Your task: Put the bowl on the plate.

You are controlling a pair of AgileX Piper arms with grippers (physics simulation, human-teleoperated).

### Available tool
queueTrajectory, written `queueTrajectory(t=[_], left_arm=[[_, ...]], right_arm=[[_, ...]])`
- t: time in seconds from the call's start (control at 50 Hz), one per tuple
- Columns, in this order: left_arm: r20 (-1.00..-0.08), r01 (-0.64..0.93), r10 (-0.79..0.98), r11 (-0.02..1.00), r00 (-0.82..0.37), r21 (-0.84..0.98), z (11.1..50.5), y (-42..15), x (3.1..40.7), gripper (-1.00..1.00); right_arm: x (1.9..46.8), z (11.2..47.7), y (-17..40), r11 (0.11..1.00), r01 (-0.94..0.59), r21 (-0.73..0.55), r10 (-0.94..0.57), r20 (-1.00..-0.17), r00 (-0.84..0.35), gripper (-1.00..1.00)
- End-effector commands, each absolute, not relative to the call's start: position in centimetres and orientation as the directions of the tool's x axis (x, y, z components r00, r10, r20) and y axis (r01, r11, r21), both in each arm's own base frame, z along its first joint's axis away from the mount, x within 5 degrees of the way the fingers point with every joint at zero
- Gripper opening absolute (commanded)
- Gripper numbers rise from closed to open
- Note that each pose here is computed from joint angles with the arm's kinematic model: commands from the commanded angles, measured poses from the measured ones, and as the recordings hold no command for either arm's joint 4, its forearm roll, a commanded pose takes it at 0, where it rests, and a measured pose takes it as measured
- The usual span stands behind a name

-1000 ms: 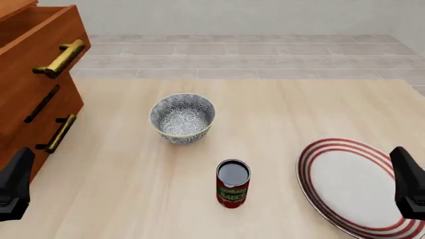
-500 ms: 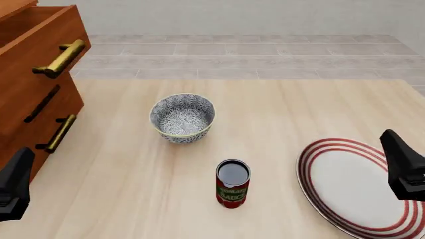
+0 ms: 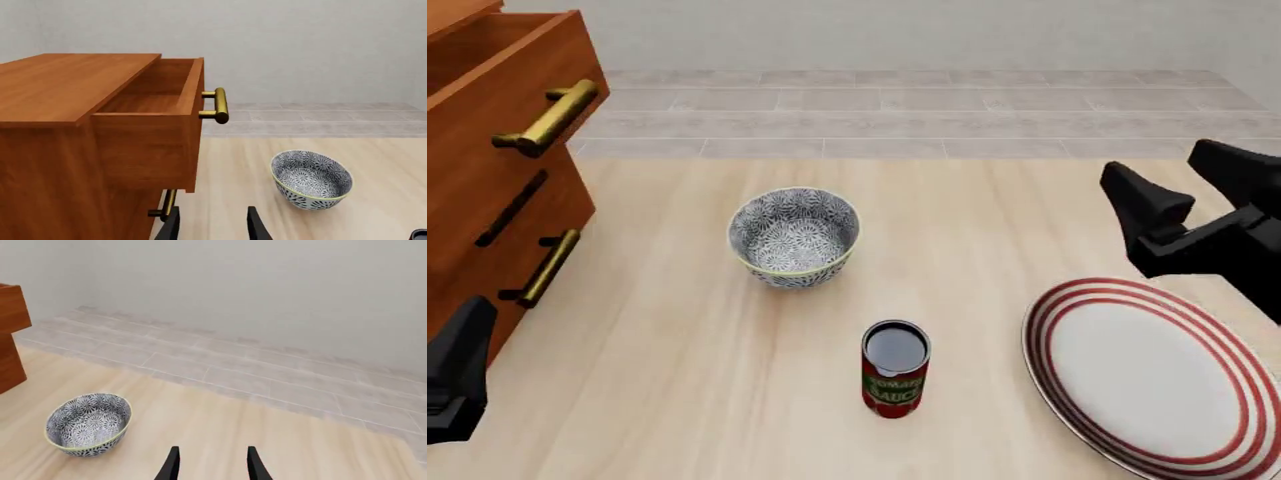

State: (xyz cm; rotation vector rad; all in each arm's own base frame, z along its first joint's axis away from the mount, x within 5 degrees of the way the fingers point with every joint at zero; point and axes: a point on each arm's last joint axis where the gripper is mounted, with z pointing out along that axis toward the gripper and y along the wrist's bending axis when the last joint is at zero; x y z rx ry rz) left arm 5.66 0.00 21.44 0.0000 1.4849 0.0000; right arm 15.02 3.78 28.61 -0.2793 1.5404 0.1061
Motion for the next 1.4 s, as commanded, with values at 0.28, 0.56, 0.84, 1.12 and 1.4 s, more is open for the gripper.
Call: queueTrajectory(t=[0.28, 0.56, 0.84, 1.12, 1.4], left_arm=[[-0.996, 0.000, 0.000, 1.000, 0.086, 0.000, 21.4, 0.0, 5.7, 1.00], [-0.996, 0.000, 0.000, 1.000, 0.086, 0.000, 21.4, 0.0, 5.7, 1.00], [-0.996, 0.000, 0.000, 1.000, 0.086, 0.000, 21.4, 0.0, 5.7, 1.00], [-0.996, 0.000, 0.000, 1.000, 0.086, 0.000, 21.4, 0.0, 5.7, 1.00], [-0.996, 0.000, 0.000, 1.000, 0.086, 0.000, 21.4, 0.0, 5.7, 1.00]], right_arm=[[22.0, 31.1, 10.0, 0.903, -0.421, -0.088, -0.134, -0.987, -0.083, 1.00], [24.2, 31.2, 13.6, 0.864, -0.500, -0.060, -0.158, -0.975, -0.155, 1.00], [27.1, 29.8, 16.5, 0.845, -0.532, -0.050, -0.201, -0.952, -0.231, 1.00], [30.0, 29.0, 18.4, 0.845, -0.534, -0.031, -0.235, -0.919, -0.317, 1.00], [32.1, 27.4, 19.8, 0.825, -0.560, -0.078, -0.333, -0.867, -0.370, 1.00]])
